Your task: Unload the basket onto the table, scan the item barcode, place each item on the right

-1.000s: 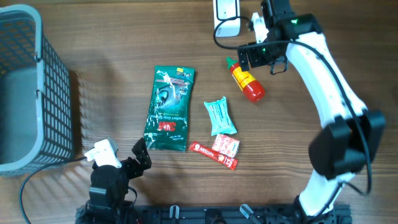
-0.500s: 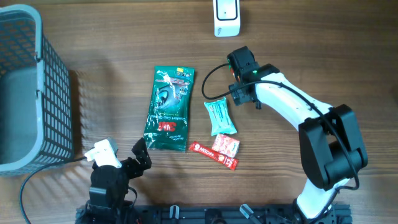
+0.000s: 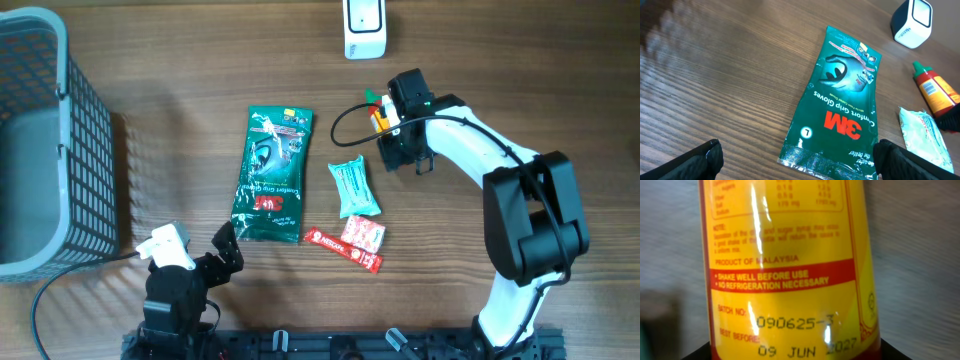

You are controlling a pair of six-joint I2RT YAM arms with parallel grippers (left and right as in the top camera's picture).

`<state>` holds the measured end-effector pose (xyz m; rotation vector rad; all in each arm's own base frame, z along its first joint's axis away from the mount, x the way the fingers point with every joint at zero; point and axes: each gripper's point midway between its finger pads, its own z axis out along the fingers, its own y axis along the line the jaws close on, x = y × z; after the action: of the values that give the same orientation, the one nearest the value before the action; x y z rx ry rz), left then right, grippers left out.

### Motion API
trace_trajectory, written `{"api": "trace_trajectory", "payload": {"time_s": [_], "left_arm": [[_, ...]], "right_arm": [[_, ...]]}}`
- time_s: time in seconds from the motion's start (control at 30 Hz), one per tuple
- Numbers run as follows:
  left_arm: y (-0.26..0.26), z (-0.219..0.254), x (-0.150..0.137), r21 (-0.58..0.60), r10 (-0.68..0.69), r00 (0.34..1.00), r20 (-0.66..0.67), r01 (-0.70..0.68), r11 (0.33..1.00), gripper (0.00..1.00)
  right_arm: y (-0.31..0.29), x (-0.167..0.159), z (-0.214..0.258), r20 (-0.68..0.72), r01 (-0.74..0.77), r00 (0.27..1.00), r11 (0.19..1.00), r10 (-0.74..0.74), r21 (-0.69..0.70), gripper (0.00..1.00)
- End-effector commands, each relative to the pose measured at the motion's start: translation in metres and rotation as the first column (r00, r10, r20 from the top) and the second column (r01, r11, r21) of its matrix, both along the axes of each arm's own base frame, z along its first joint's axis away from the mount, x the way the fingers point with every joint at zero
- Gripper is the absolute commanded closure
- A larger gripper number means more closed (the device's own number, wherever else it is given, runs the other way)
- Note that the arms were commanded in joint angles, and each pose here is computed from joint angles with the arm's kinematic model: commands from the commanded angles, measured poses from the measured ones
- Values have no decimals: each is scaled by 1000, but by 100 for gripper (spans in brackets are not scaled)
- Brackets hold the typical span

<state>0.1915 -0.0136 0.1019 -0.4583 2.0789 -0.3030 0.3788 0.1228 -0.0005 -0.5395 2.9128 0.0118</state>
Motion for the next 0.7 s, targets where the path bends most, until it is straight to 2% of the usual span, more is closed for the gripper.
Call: {"api": "trace_trajectory", "payload": {"time_s": [0.0,0.13,0.17,0.33,0.4,0.53,0.6,0.67], "left_arm": [[-3,-2,0,-3,-14,1000,-3,14,1000,0],[-3,-2,0,-3,-14,1000,-3,14,1000,0],[-3,-2,0,-3,-14,1000,-3,14,1000,0],[-3,-2,0,-3,-14,1000,-3,14,1000,0],[-3,-2,0,-3,-14,1000,-3,14,1000,0],[-3,-2,0,-3,-14,1000,-3,14,1000,0],[-3,-2,0,-3,-14,1000,-3,14,1000,0],[-3,-2,0,-3,-14,1000,-3,14,1000,0]], "right_arm": [[33,-12,-2,-103,-25,994,986,43,163,44],[60,-18,40,-82,-104,987,941,137,323,44],[72,-29,63,-72,-145,979,899,191,414,44],[84,-71,144,-39,-190,964,783,264,593,49],[92,-98,177,-11,-236,944,696,330,678,50],[87,-122,178,-89,-182,939,698,333,692,51],[101,-136,190,-43,-222,910,572,413,790,52],[107,-145,203,10,-261,885,478,465,839,54]]}}
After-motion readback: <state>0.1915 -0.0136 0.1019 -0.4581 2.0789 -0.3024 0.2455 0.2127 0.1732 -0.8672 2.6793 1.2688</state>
